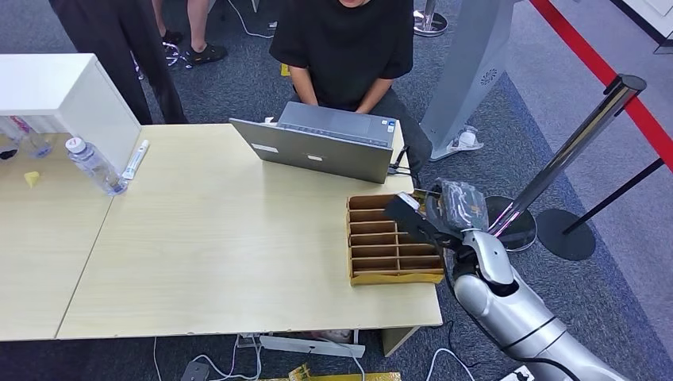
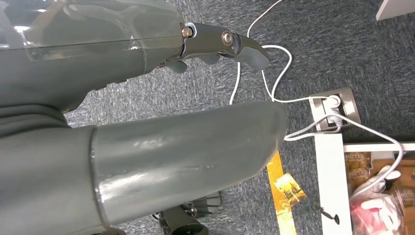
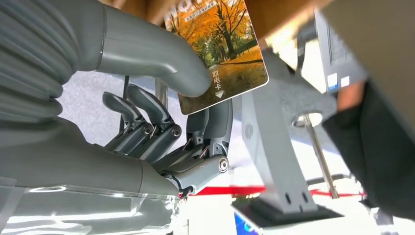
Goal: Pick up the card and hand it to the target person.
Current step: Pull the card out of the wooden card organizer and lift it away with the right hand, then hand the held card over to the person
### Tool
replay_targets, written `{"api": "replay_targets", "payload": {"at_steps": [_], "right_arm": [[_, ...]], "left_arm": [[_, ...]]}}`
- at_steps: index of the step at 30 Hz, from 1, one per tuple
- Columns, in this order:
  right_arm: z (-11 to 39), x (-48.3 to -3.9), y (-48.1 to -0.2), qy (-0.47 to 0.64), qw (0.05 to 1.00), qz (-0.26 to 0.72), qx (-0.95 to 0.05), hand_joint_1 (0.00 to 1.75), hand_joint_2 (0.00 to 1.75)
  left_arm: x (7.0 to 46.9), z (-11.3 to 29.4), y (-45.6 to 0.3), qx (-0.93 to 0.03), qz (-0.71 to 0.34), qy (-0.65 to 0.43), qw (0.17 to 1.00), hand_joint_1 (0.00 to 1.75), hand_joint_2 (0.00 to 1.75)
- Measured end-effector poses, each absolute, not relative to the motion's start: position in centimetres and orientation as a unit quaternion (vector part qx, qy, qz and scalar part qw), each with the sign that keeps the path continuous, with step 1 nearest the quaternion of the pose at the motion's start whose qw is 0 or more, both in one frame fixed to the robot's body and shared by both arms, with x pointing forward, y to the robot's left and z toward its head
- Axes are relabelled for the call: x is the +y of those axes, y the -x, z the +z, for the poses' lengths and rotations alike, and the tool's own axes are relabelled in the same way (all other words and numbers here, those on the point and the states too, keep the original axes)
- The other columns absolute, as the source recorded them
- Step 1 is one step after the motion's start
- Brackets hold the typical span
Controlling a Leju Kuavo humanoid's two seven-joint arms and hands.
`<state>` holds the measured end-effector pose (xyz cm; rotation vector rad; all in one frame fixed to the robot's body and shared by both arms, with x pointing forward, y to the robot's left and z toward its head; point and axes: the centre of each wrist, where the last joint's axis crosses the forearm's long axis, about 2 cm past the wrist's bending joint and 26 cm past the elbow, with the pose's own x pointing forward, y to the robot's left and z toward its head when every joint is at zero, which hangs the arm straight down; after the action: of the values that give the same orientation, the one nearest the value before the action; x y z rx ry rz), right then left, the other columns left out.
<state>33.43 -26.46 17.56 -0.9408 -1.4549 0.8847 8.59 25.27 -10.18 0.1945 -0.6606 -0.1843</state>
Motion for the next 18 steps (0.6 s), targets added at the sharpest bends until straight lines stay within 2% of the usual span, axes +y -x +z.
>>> {"api": "replay_targets", "payload": {"at_steps": [18], "right_arm": [[25.2,-27.6,-32.9,0.430,0.488,0.321,-0.688,1.75,1.75]], "left_arm": [[25.3,-10.3,-8.1,-0.323,-0.090,-0.100,0.937,0.00,0.00]]}}
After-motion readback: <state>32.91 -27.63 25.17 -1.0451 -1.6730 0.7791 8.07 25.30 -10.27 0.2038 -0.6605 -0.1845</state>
